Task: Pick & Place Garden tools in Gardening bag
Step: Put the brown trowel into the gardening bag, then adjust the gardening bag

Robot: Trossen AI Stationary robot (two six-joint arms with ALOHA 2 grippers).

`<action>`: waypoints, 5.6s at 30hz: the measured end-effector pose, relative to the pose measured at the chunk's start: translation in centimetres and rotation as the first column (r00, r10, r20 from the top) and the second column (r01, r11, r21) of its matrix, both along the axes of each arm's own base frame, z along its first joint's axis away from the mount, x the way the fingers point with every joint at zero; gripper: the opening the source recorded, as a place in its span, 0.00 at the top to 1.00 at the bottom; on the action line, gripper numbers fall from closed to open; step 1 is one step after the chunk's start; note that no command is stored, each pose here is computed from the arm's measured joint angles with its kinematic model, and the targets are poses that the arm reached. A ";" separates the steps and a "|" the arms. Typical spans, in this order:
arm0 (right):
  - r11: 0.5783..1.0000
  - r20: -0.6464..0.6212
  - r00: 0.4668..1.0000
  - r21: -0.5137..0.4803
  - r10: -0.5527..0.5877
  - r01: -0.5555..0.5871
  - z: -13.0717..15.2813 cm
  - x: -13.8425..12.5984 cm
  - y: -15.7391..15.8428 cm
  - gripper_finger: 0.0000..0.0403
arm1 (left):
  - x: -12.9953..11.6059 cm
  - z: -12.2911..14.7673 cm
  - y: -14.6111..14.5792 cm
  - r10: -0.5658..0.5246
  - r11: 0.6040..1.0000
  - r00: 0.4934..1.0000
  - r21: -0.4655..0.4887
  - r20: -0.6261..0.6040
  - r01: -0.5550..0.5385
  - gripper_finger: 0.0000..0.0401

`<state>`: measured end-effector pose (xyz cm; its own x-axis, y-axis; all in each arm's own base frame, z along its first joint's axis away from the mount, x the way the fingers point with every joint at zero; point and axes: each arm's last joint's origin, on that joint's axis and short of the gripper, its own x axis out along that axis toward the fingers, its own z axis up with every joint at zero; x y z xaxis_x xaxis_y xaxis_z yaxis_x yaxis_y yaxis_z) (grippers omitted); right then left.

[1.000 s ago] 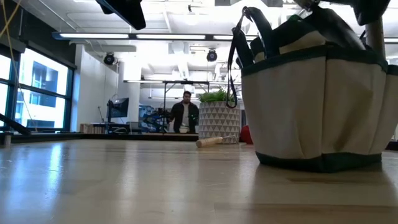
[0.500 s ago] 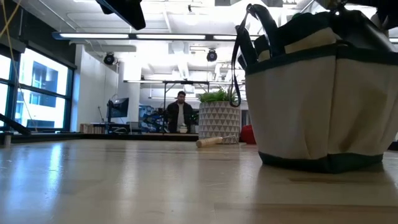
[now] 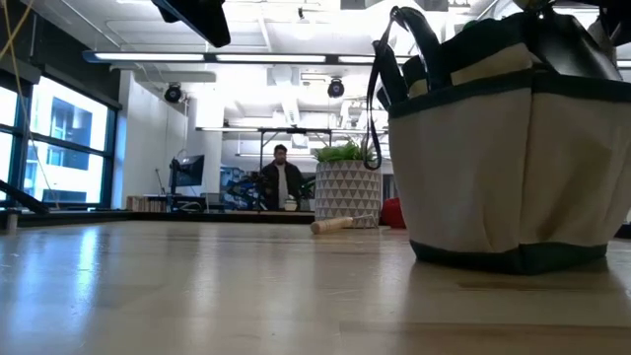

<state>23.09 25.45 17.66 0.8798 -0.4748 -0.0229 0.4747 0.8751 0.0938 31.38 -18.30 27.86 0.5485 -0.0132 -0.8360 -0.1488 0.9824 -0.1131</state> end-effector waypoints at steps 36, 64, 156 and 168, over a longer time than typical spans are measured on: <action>0.998 0.021 0.998 -0.006 -0.058 0.058 0.1 -2.7 1.7 0.64 | 0.0 0.0 0.0 -0.001 1.000 1.000 -0.002 -0.001 0.001 0.51; 0.993 0.041 0.994 0.070 0.096 -0.099 -0.2 -4.2 3.0 0.69 | 0.0 0.0 0.0 -0.003 1.000 1.000 -0.007 -0.003 0.003 0.51; 0.873 -0.245 0.879 0.384 0.409 -0.299 2.6 -4.9 5.8 0.99 | 3.3 -2.9 7.5 0.161 0.843 0.985 0.527 -0.060 -0.106 0.99; 0.870 -0.443 0.842 0.490 0.309 -0.061 -1.5 -3.3 3.8 0.99 | 9.0 -6.9 14.5 0.186 0.879 0.982 0.453 -0.038 -0.149 1.00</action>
<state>19.84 29.30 16.17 0.7573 -0.1325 -0.6394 0.3963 0.8715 0.2888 40.38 -3.78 21.00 0.4424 0.4576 -0.7713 -0.3061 0.8854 0.3498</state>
